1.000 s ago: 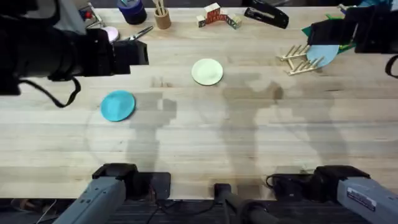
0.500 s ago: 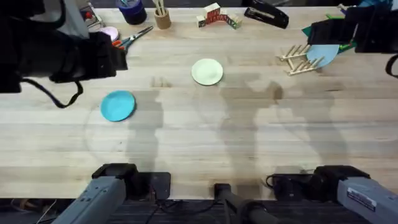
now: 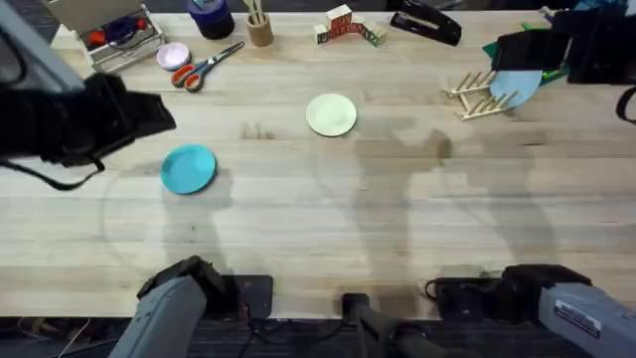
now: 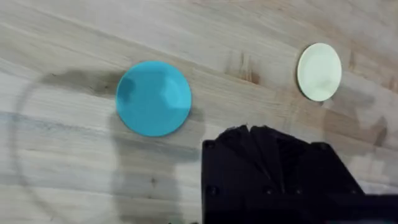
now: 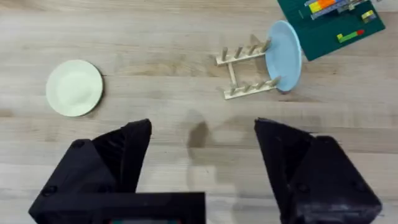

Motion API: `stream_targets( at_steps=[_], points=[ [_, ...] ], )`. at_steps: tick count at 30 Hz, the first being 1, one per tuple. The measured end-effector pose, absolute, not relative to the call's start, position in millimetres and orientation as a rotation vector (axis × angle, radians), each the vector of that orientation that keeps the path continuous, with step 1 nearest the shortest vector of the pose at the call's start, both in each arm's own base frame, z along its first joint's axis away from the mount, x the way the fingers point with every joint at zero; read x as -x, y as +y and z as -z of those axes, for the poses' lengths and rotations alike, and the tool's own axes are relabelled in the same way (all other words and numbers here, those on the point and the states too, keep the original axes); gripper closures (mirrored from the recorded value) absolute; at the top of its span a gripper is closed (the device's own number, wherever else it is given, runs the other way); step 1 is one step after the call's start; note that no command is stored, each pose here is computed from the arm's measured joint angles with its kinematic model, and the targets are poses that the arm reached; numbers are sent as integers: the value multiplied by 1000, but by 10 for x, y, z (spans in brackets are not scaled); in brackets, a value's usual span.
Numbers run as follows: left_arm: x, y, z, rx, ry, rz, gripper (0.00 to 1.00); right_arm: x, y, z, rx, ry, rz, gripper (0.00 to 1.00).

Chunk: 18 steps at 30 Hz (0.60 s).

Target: Pick up the plates from the table one by one and place each into a slot on the dish rack.

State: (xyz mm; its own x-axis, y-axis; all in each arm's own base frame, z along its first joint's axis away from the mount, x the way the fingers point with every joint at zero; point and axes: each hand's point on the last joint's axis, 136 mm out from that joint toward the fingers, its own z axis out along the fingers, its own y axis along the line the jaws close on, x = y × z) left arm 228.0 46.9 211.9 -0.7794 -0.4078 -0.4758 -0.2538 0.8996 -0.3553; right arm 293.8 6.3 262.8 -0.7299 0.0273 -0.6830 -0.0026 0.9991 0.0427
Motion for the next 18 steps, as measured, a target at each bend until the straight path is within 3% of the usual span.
stream_targets(
  at_steps=[10, 18],
  points=[
    [-2135, 753, -1636, 637, 2367, 545, 958, -2964, 63, -2652, -17, 2374, -52, 5],
    [-1993, 1062, -1482, 761, 2247, 542, 959, -2973, 63, -2663, -16, 2368, -52, 5]
  ],
)
